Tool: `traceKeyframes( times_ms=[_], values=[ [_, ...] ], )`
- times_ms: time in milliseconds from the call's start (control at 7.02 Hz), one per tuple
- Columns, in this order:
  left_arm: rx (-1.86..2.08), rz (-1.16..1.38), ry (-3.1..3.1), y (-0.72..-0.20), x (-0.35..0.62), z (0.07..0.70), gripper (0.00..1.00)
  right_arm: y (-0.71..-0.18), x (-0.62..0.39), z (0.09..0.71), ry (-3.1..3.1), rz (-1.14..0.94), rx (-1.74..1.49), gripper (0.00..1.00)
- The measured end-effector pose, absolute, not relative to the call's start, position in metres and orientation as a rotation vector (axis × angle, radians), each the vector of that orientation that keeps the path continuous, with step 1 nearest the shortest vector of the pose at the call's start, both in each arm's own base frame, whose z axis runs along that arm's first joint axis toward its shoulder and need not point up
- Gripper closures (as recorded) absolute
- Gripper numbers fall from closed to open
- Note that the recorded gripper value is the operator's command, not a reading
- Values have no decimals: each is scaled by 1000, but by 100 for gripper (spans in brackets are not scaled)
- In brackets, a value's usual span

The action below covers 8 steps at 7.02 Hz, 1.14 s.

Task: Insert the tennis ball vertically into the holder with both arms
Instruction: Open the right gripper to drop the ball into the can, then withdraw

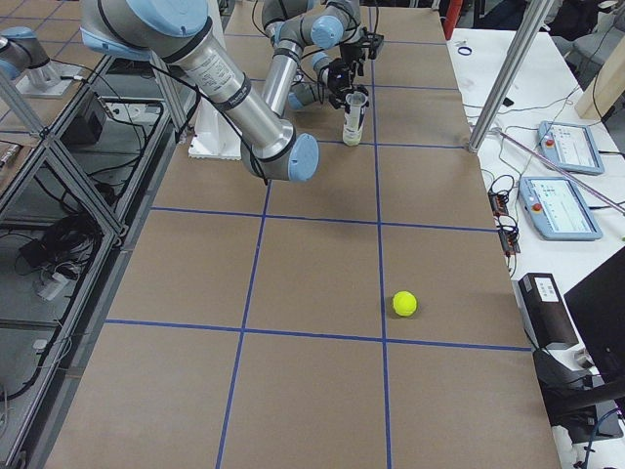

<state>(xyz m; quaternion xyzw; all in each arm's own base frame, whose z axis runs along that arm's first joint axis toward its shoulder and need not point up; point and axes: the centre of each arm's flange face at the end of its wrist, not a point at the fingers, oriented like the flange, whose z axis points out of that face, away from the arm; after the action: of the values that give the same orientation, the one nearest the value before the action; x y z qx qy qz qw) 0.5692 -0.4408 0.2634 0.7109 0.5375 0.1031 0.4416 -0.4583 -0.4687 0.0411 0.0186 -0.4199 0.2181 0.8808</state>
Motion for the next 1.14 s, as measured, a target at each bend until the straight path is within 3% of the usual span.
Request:
traceKeyframes(
  times_ms=[285,569,1139],
  values=[
    [1765,255,1334,-441,569,263,15,-476,-451,48,-865,428,57,1],
    [1767,252,1335,-442,568,262,15,-517,-409,82,-826,371,94,1],
    [1769,246,1342,-442,566,260,14,-609,-246,242,-760,164,175,1]
  ],
)
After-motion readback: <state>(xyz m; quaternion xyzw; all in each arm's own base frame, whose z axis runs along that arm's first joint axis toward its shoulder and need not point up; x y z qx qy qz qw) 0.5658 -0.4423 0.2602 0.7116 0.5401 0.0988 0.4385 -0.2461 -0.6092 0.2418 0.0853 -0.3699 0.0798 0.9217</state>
